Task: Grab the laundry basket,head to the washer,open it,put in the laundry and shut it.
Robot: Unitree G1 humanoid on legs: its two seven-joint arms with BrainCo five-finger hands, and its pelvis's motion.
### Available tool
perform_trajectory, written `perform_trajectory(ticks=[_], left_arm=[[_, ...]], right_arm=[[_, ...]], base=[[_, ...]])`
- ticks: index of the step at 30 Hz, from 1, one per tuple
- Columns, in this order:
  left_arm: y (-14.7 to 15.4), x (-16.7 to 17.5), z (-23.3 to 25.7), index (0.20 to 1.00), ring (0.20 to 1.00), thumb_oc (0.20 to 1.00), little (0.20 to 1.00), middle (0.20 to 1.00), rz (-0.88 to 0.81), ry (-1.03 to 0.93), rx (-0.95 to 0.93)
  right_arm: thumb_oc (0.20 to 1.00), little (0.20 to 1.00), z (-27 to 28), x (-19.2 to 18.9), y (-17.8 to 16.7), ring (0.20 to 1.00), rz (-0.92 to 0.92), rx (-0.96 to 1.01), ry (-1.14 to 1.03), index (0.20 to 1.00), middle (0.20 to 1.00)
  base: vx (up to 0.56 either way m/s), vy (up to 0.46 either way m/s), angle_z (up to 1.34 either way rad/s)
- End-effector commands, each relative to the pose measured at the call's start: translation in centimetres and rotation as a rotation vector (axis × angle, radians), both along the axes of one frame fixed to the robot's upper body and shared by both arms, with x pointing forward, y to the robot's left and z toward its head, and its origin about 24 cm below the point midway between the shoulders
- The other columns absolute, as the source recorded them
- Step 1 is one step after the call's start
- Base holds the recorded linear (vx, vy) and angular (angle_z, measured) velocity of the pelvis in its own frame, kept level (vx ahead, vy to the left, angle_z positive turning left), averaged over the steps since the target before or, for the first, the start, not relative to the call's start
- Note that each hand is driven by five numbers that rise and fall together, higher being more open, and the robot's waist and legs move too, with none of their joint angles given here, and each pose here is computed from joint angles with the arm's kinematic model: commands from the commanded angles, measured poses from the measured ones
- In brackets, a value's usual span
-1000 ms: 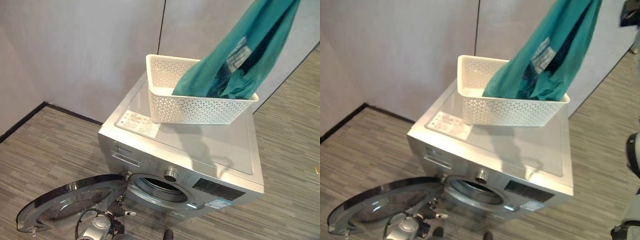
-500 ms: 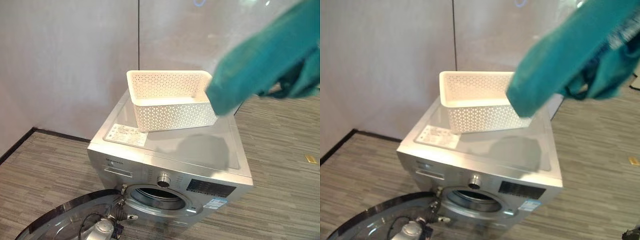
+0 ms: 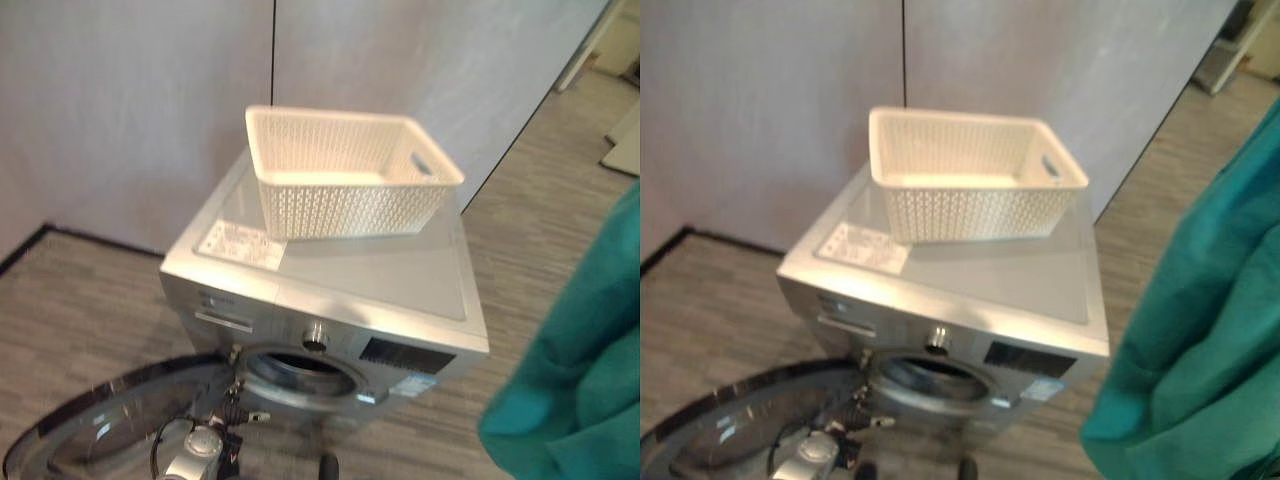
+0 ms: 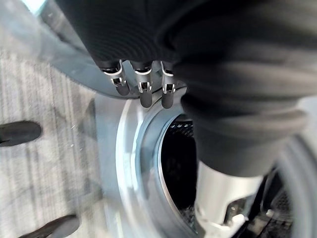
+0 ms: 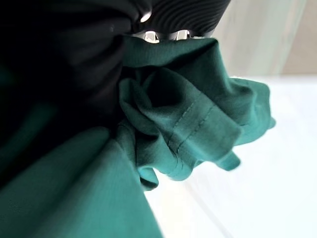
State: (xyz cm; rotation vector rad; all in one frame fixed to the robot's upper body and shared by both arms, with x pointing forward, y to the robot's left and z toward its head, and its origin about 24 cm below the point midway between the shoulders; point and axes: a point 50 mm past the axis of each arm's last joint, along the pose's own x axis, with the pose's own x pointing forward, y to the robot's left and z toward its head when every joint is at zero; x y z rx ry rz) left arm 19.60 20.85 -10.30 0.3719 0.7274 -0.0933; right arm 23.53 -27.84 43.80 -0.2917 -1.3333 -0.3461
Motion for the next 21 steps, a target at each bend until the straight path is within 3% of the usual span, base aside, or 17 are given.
perform_trajectory(ticks=[1,6,11,21], left_arm=[[-0.3,3.9,3.2,1.000,1.000,1.000,1.000,1.000,-0.137,-0.182,0.081],[-3.3,4.5,3.9,1.000,1.000,1.000,1.000,1.000,-0.248,-0.243,0.048],[-5.5,5.5,5.2,1.000,1.000,1.000,1.000,1.000,-0.338,-0.319,0.015],[-4.7,5.9,5.7,1.000,1.000,1.000,1.000,1.000,-0.322,-0.337,0.017]], right_arm=[[0.200,0.200,-1.7,-1.2,0.1,0.200,0.020,-0.039,-0.028,0.200,0.200],[0.200,0.200,-8.8,0.6,2.1,0.200,0.202,-0.063,0.173,0.200,0.200],[0.200,0.200,-11.0,1.5,3.7,0.200,0.278,-0.035,0.217,0.200,0.200],[0.200,0.200,-10.5,3.9,6.3,0.200,0.267,-0.091,0.270,0.200,0.200]], base=[[-0.11,0.080,0.42],[-0.15,0.275,0.05],[-0.27,0.382,-0.22],[-0.33,0.194,-0.54]])
